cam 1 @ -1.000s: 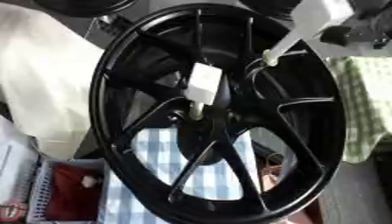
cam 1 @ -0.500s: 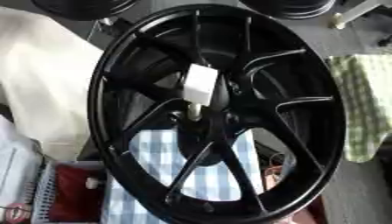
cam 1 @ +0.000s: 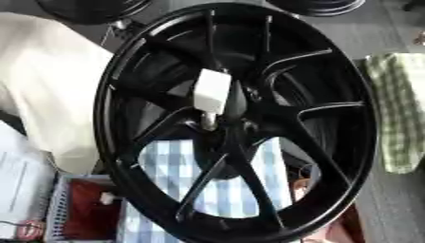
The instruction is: Pull the pin out of the wheel hub.
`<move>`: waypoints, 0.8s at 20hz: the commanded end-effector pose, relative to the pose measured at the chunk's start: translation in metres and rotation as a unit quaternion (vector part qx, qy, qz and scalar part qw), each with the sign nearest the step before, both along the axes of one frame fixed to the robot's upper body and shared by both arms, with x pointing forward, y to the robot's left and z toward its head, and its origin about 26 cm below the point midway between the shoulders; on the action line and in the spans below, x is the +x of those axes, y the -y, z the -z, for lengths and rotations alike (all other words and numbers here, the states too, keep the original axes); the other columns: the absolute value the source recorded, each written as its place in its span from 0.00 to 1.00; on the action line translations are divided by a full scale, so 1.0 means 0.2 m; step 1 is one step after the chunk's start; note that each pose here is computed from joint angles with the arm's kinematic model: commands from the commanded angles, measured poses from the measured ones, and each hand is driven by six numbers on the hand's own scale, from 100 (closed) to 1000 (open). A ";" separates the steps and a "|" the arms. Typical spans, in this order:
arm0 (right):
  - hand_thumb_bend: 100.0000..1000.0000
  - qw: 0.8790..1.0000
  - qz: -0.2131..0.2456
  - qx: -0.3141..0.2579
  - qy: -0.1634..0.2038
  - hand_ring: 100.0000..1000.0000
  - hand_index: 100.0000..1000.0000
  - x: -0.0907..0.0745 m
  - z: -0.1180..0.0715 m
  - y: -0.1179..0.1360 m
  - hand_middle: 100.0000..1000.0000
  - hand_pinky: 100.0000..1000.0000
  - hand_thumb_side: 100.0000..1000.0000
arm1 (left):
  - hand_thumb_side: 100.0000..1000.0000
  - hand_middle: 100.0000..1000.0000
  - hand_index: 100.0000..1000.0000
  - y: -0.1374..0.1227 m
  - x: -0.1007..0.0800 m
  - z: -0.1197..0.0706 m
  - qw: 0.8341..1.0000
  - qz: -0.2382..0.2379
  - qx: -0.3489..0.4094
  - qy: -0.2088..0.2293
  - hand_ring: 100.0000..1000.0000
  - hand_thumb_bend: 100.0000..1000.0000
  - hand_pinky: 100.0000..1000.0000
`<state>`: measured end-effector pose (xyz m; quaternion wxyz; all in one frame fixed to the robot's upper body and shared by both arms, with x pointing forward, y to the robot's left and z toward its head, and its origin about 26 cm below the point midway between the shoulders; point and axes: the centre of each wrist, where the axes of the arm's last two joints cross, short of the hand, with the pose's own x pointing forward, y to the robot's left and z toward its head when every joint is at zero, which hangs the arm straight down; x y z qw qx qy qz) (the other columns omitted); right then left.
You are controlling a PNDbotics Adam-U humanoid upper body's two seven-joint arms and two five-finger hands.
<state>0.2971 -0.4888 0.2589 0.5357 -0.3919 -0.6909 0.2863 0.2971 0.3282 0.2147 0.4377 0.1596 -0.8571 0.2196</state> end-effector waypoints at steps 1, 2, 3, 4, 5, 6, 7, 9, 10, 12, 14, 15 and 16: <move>0.22 0.999 0.033 -0.008 0.001 0.75 0.70 -0.02 0.01 0.04 0.68 0.83 0.21 | 0.66 0.55 0.73 -0.01 -0.02 -0.04 1.000 -0.007 0.009 0.013 0.63 0.17 0.77; 0.27 0.999 0.040 -0.006 -0.006 0.78 0.74 -0.02 0.03 0.05 0.74 0.85 0.29 | 0.66 0.55 0.73 -0.01 -0.02 -0.04 1.000 -0.007 0.009 0.012 0.63 0.17 0.77; 0.30 0.999 0.044 -0.005 -0.012 0.80 0.77 -0.03 0.06 0.06 0.77 0.85 0.33 | 0.66 0.55 0.73 -0.01 -0.02 -0.04 1.000 -0.007 0.008 0.012 0.63 0.17 0.77; 0.32 0.999 0.046 -0.004 -0.014 0.81 0.79 -0.03 0.07 0.07 0.79 0.86 0.39 | 0.66 0.55 0.73 -0.01 -0.02 -0.04 1.000 -0.007 0.008 0.013 0.63 0.17 0.77; 0.32 0.999 0.048 -0.002 -0.014 0.82 0.80 -0.03 0.07 0.07 0.80 0.87 0.39 | 0.66 0.55 0.73 -0.01 -0.02 -0.04 1.000 -0.007 0.008 0.013 0.63 0.17 0.77; 0.32 0.999 0.052 0.000 -0.011 0.83 0.81 -0.03 0.08 0.07 0.81 0.87 0.40 | 0.66 0.55 0.73 -0.01 -0.02 -0.04 1.000 -0.007 0.008 0.013 0.63 0.17 0.77; 0.32 0.998 0.055 0.002 -0.008 0.83 0.81 -0.03 0.08 0.08 0.82 0.87 0.40 | 0.66 0.55 0.73 -0.01 -0.02 -0.04 1.000 -0.007 0.007 0.013 0.63 0.17 0.77; 0.32 0.998 0.060 0.005 -0.001 0.84 0.81 -0.04 0.08 0.08 0.83 0.88 0.39 | 0.66 0.55 0.73 -0.01 -0.02 -0.04 1.000 -0.007 0.007 0.013 0.63 0.17 0.77; 0.32 0.998 0.063 0.005 0.002 0.84 0.81 -0.04 0.08 0.08 0.84 0.88 0.39 | 0.66 0.55 0.73 -0.01 -0.02 -0.04 1.000 -0.007 0.007 0.013 0.63 0.17 0.77; 0.32 0.998 0.069 0.007 0.007 0.84 0.81 -0.04 0.07 0.08 0.84 0.88 0.38 | 0.66 0.55 0.73 -0.01 -0.01 -0.04 1.000 -0.007 0.007 0.013 0.63 0.17 0.77; 0.30 0.997 0.072 0.009 0.014 0.83 0.80 -0.04 0.07 0.08 0.81 0.87 0.38 | 0.66 0.55 0.73 -0.01 -0.01 -0.04 1.000 -0.006 0.008 0.013 0.63 0.17 0.77; 0.29 0.997 0.070 0.012 0.020 0.82 0.79 -0.04 0.06 0.07 0.80 0.87 0.38 | 0.66 0.55 0.73 -0.01 -0.01 -0.04 1.000 -0.006 0.008 0.014 0.63 0.17 0.77; 0.25 0.997 0.068 0.015 0.028 0.81 0.78 -0.03 0.06 0.06 0.78 0.87 0.38 | 0.66 0.55 0.73 -0.01 -0.01 -0.04 1.000 -0.006 0.007 0.014 0.63 0.17 0.77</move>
